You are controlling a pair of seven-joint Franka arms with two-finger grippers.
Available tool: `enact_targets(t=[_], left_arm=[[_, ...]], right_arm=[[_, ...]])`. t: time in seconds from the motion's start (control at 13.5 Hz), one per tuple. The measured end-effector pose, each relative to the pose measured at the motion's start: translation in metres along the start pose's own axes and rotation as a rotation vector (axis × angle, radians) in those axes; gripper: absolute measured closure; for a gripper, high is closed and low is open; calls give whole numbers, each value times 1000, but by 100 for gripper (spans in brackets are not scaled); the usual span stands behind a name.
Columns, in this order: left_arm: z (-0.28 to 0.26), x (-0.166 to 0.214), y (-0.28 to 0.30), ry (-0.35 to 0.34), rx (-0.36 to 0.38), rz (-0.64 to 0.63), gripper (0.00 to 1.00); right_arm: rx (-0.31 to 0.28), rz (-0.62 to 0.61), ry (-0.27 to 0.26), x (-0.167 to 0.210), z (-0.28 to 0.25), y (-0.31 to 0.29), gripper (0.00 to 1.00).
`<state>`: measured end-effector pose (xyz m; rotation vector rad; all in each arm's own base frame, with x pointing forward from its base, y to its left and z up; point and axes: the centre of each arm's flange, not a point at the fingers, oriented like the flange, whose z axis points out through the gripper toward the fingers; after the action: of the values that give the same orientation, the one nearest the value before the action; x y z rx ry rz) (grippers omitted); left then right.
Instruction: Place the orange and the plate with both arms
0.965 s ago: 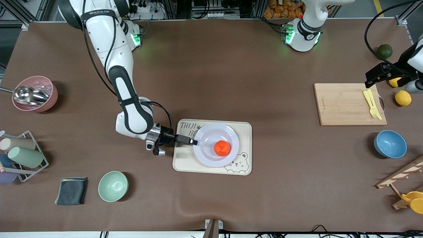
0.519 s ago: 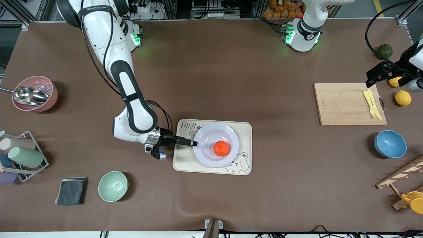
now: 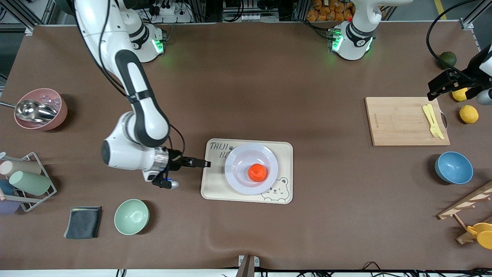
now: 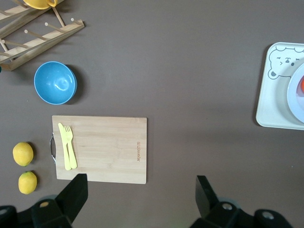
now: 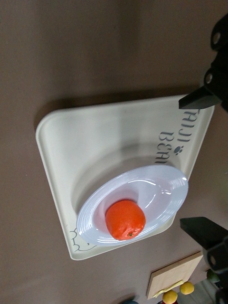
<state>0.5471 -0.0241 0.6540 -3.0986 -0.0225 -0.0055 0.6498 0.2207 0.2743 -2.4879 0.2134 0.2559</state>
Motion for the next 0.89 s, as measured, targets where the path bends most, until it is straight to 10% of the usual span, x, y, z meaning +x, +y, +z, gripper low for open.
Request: enact_targets(t=[0.89], left_arm=[[1, -2, 1, -15, 1, 2, 0]], right_arm=[[-335, -170, -68, -33, -285, 100, 0]])
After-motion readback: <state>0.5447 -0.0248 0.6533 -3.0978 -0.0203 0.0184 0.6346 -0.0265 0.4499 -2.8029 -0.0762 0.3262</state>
